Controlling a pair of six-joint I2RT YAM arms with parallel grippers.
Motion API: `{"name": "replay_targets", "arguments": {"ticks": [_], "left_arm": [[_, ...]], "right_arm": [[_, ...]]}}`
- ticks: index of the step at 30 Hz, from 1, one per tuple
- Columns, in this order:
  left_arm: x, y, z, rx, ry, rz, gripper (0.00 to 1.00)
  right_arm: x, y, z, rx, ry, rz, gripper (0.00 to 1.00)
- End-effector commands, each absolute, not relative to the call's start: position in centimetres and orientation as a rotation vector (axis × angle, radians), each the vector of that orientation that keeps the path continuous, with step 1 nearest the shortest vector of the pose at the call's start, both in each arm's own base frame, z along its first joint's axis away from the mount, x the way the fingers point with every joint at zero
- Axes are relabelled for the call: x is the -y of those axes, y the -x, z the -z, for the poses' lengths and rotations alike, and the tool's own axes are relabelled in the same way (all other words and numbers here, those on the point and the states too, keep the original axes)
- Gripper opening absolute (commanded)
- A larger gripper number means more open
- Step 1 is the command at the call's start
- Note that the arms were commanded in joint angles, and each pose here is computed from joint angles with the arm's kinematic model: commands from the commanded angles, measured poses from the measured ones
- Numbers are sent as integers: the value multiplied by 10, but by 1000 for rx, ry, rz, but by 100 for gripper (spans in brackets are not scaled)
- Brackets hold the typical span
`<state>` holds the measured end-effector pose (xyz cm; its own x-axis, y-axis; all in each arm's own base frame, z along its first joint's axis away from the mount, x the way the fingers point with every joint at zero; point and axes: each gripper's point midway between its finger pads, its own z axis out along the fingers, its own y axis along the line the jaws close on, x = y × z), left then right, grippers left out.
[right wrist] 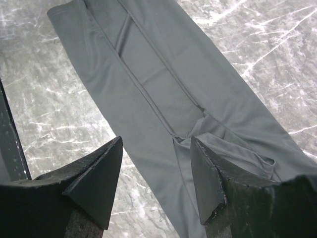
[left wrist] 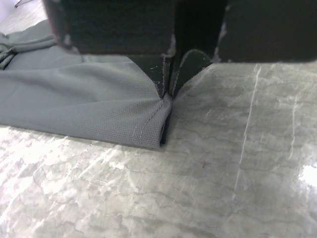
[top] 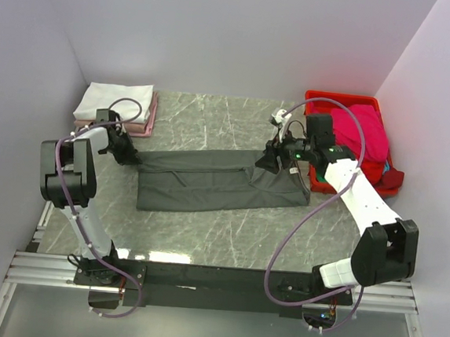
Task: Fold and stack the t-shirts
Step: Fold the tshirt
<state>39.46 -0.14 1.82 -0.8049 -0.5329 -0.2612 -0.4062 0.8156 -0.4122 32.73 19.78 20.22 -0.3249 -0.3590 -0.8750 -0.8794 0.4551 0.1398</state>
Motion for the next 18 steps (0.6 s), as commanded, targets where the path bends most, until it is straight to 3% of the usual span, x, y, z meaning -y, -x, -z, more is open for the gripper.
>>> {"name": "replay_targets", "arguments": {"ticks": [1,11,14,17,18], "left_arm": [[-17,-349,15,-2778,866,237,1],[16,-228,-12,-2754,1346,309,1],[17,-233,-36,-2675,1301,380,1],[-6,-249,-73,-2537,1199,272,9],[-13,-255,-84,-2489,1164,244,18]], "right_arm": [[-199,-322,-225,-1818,1048,-801,64],[-190,-320,-226,-1832,1074,-730,64],[-187,-318,-225,-1836,1085,-707,64],[-182,-314,-225,-1843,1097,-677,64],[-181,-313,-223,-1846,1100,-671,64]]}}
